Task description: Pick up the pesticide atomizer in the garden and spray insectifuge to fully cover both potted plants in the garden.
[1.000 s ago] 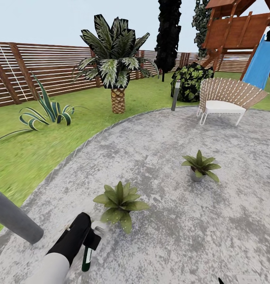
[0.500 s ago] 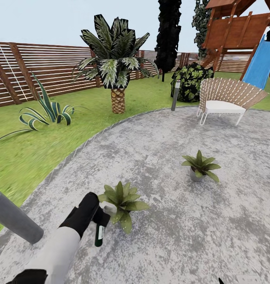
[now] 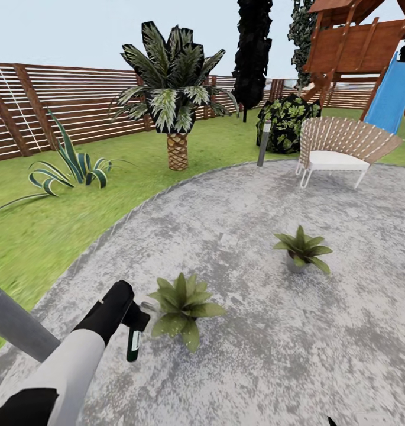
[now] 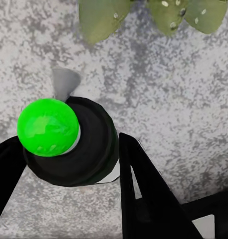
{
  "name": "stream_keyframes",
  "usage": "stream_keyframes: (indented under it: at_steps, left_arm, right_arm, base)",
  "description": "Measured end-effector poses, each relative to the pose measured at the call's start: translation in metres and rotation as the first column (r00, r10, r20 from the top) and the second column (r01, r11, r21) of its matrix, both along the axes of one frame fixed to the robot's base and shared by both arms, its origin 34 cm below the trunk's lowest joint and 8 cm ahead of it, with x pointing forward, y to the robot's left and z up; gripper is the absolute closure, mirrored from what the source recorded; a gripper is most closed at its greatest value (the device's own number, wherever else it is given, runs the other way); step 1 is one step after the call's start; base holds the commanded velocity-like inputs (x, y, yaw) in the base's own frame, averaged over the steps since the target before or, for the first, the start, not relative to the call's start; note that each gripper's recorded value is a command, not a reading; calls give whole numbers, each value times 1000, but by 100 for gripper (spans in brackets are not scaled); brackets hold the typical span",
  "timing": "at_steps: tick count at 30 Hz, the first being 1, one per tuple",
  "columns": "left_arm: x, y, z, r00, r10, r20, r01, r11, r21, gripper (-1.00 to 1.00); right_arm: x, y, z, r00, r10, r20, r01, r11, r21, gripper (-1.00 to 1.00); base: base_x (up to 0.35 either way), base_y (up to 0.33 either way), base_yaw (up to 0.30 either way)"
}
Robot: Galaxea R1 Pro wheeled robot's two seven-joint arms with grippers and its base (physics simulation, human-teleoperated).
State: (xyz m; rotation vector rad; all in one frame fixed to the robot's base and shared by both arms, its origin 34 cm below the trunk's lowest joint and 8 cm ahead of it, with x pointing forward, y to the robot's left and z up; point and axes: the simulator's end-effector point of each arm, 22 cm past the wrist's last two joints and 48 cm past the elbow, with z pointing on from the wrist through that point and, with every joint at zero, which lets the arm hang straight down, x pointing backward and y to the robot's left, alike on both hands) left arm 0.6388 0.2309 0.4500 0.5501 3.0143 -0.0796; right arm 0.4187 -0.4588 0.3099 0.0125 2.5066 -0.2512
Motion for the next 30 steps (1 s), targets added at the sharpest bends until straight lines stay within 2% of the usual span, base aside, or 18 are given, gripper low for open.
stream_keyframes:
  at_steps: [6,10,12,15,17,20,21,24,30]
  left_arm:
    - [-1,-7,-1,1000,-2,-2,2,1000,-11,100]
    - [-4,-47,1,1000,-26,-7,25,997,-66,100]
    - [-4,-60,2,999,-39,-4,38,996,-78,100]
    - [-3,-56,2,999,-43,-1,43,997,-67,100]
    - [-1,-27,0,1000,-28,0,28,999,-25,100]
    - [-2,1,-2,1000,-5,-4,5,1000,7,100]
    - [-14,3,-12,999,-2,-40,2,1000,5,100]
    - [-33,1,-25,995,-6,-97,6,1000,1,100]
    - [-57,-7,-41,986,-14,-166,12,1000,-15,100]
  right_arm:
    - [0,0,0,1000,1,0,-1,1000,0,-100]
    - [0,0,0,1000,0,0,0,1000,0,-100]
    - [0,0,0,1000,0,0,0,1000,0,-100]
    - [0,0,0,1000,0,0,0,1000,1,-100]
    - [0,0,0,1000,0,0,0,1000,1,-100]
    - [0,1,0,1000,0,0,0,1000,1,-100]
    - [0,0,0,1000,0,-1,0,1000,0,-100]
    - [0,0,0,1000,-2,1,2,1000,0,-100]
    - [0,0,0,1000,-7,2,7,1000,1,-100]
  base:
    - [52,64,0]
    - [2,2,0]
    - [0,0,0]
    - [25,44,0]
    - [94,215,0]
    - [108,254,0]
    - [66,174,0]
    - [26,71,0]
    - [3,9,34]
